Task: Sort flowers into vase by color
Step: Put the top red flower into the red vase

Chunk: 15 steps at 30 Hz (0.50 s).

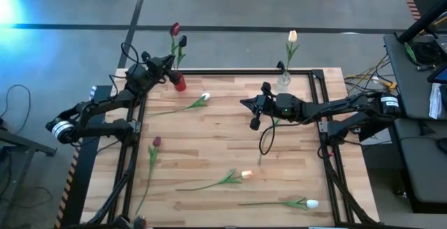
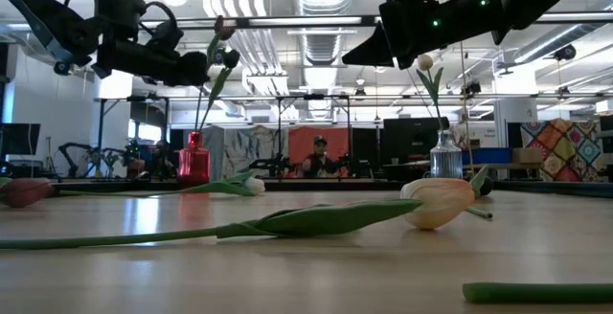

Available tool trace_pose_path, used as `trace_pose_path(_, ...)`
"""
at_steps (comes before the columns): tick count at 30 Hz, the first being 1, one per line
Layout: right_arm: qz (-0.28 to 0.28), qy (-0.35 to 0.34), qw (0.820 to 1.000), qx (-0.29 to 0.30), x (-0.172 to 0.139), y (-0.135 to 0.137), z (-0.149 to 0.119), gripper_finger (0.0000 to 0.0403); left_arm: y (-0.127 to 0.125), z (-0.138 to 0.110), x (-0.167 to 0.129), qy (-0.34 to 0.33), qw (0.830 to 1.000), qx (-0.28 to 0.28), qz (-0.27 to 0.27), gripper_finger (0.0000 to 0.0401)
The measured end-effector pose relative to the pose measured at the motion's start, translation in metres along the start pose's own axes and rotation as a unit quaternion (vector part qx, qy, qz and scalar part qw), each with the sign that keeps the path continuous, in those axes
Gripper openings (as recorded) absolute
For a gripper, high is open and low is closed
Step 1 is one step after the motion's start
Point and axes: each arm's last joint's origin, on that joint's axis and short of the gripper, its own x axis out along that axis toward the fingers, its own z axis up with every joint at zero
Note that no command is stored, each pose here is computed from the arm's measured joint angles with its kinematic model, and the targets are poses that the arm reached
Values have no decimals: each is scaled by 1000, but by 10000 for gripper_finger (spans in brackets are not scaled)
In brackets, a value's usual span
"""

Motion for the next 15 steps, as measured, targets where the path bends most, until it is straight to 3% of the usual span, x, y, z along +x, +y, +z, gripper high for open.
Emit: trace_pose_path(15, 0, 0, 1000, 0, 0, 0, 0, 9, -1, -5, 0, 19, 1000, 7, -2, 84)
